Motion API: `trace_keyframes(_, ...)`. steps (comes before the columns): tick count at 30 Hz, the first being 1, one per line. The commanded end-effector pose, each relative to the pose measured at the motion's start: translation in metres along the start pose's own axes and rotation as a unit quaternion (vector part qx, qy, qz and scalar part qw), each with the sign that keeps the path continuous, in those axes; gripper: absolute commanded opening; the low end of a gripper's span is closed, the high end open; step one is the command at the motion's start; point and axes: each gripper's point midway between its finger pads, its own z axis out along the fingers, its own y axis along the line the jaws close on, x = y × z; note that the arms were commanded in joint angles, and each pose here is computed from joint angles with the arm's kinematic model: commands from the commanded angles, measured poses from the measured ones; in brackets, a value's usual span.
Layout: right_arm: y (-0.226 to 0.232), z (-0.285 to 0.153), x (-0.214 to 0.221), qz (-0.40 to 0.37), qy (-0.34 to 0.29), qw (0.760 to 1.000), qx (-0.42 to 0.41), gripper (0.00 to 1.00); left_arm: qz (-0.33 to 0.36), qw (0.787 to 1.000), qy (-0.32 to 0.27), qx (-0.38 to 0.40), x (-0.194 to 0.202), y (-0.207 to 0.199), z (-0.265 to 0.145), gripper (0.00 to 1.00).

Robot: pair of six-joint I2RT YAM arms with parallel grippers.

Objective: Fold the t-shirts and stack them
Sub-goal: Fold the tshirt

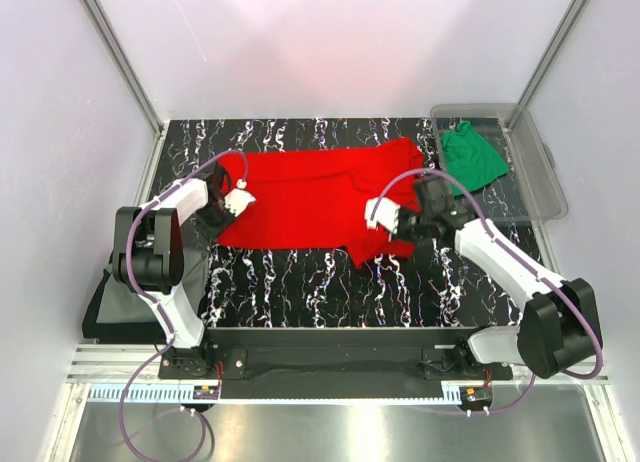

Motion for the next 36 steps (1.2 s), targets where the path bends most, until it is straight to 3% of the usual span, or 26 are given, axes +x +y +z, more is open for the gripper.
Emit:
trace_keyframes(1,-0.051,-0.032,-0.021,0.024,-0.020,0.996,0.085,0.00,0.018,0.999,-0.030,-0.040,-0.018,0.023,-0.028,0.00)
trace_keyframes(15,-0.158,-0.059,-0.046,0.042,-0.043,0.982,0.178,0.00,0.017,0.993,-0.081,-0.081,-0.060,0.058,-0.064,0.00)
trace_keyframes(27,-0.234,-0.034,-0.040,0.082,-0.020,0.963,0.256,0.00,-0.011,0.991,-0.089,-0.103,-0.095,0.094,-0.058,0.00)
trace_keyframes(36,-0.274,0.003,-0.031,0.086,-0.014,0.961,0.263,0.00,-0.023,0.988,-0.090,-0.123,-0.117,0.122,-0.049,0.00)
